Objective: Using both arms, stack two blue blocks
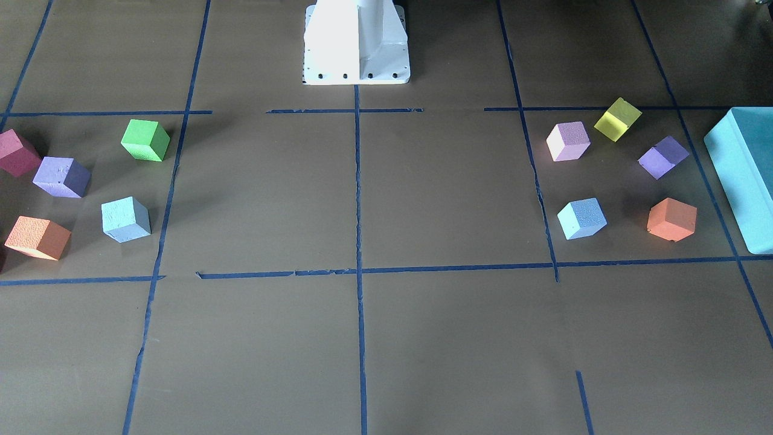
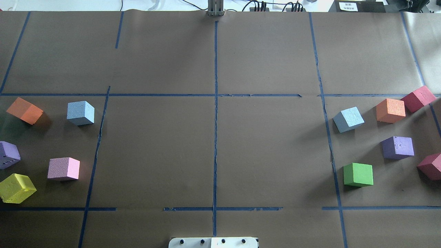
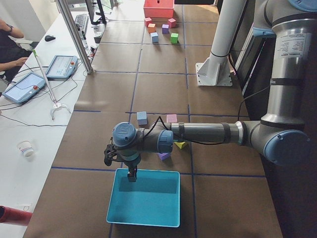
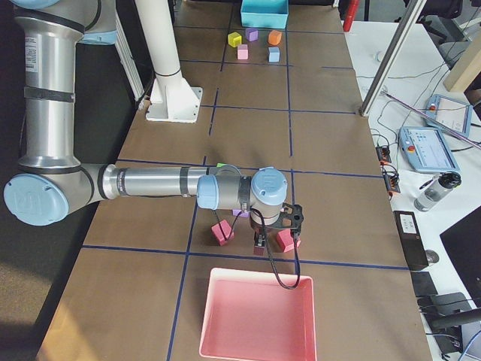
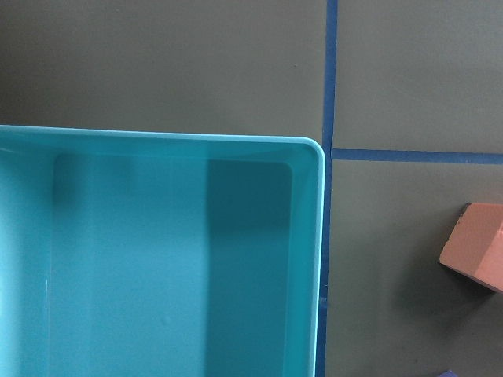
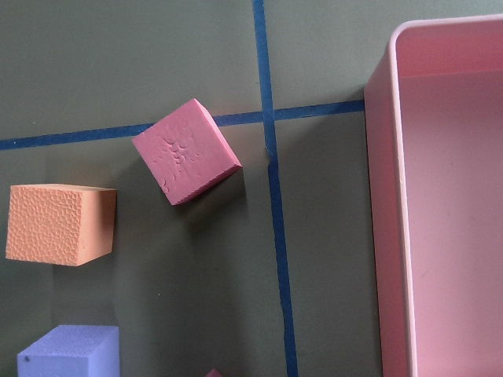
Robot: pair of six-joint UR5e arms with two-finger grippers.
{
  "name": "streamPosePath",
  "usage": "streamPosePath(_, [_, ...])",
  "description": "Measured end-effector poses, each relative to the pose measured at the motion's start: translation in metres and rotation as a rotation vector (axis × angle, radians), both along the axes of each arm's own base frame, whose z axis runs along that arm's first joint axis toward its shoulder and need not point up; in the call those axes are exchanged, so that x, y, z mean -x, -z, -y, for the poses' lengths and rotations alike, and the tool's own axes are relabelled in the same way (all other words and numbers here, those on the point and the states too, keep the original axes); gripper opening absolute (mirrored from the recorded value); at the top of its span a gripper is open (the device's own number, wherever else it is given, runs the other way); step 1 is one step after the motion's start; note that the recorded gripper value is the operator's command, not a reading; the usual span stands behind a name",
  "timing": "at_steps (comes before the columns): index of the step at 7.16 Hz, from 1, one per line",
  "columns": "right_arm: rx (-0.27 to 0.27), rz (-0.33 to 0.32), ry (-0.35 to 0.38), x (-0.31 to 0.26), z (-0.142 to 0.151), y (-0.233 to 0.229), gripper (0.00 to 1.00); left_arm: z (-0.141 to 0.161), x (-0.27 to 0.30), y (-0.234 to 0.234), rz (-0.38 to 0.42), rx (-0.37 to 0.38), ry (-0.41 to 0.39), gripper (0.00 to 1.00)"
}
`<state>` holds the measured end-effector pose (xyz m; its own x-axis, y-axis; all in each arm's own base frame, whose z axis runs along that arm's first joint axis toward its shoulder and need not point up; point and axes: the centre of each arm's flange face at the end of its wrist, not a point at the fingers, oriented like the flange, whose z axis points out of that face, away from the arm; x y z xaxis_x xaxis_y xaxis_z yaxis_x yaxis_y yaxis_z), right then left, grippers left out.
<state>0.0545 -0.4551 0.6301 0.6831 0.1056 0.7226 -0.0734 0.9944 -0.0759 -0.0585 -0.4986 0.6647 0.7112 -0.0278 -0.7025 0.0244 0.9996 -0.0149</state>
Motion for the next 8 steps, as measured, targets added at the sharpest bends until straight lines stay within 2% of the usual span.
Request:
streamPosePath(5, [-0.013,0.001,-0.001,0.0,0.006,0.007,1.0,0.0,0.0,0.002,0.002,-0.007,-0.001,1.0])
streamPosePath(8, [-0.063,0.002,0.001,0.002,0.02,0.028,1.0,0.001,0.0,0.004,0.0,-0.01,0.0,1.0])
